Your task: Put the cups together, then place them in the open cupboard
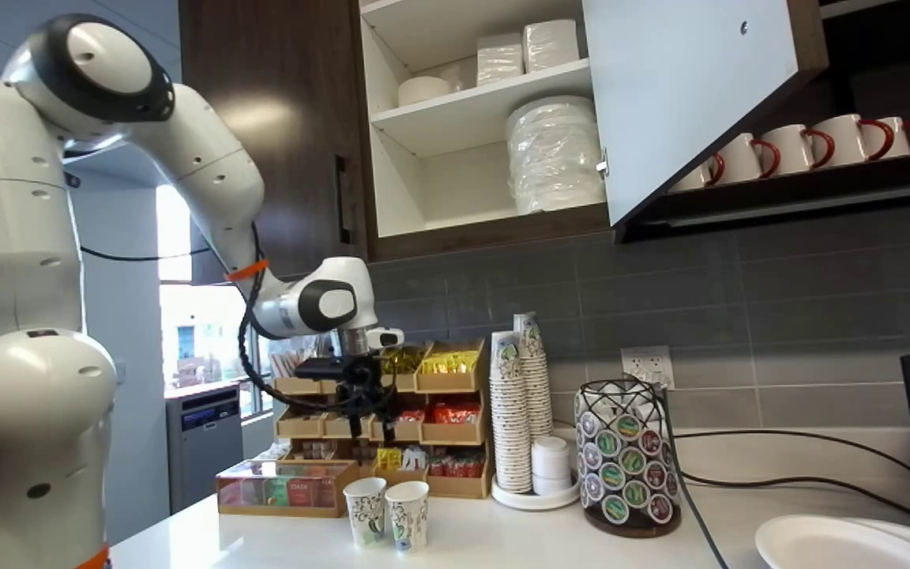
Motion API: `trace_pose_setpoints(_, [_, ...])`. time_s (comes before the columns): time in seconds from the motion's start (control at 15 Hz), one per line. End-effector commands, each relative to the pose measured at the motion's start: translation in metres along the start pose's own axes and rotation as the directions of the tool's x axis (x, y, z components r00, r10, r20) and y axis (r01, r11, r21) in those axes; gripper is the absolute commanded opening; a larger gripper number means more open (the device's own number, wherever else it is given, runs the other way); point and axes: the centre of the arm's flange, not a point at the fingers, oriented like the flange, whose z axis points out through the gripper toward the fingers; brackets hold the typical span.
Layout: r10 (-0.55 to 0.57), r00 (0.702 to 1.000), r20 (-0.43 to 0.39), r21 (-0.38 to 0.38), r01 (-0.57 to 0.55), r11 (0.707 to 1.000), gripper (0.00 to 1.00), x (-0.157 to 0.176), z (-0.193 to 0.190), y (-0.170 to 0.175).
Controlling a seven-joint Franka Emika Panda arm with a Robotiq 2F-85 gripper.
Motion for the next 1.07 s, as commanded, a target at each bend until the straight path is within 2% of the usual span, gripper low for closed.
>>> trace_pose_setpoints(0.0, [-0.002,1.0,0.023,0.002,0.001,1.0,1.0,0.005,0.015,0.001])
trace_pose_setpoints(0.2, [-0.001,0.997,0.071,0.011,0.0,1.0,1.0,0.015,0.044,0.002])
trace_pose_setpoints(0.53, [-0.001,0.998,0.068,0.012,0.001,1.0,1.0,0.019,0.044,0.002])
trace_pose_setpoints(0.87, [0.001,0.997,0.074,0.026,-0.003,1.0,1.0,0.029,0.078,-0.005])
trace_pose_setpoints(1.0, [-0.004,0.998,0.059,0.003,0.004,1.0,1.0,0.034,0.09,-0.001])
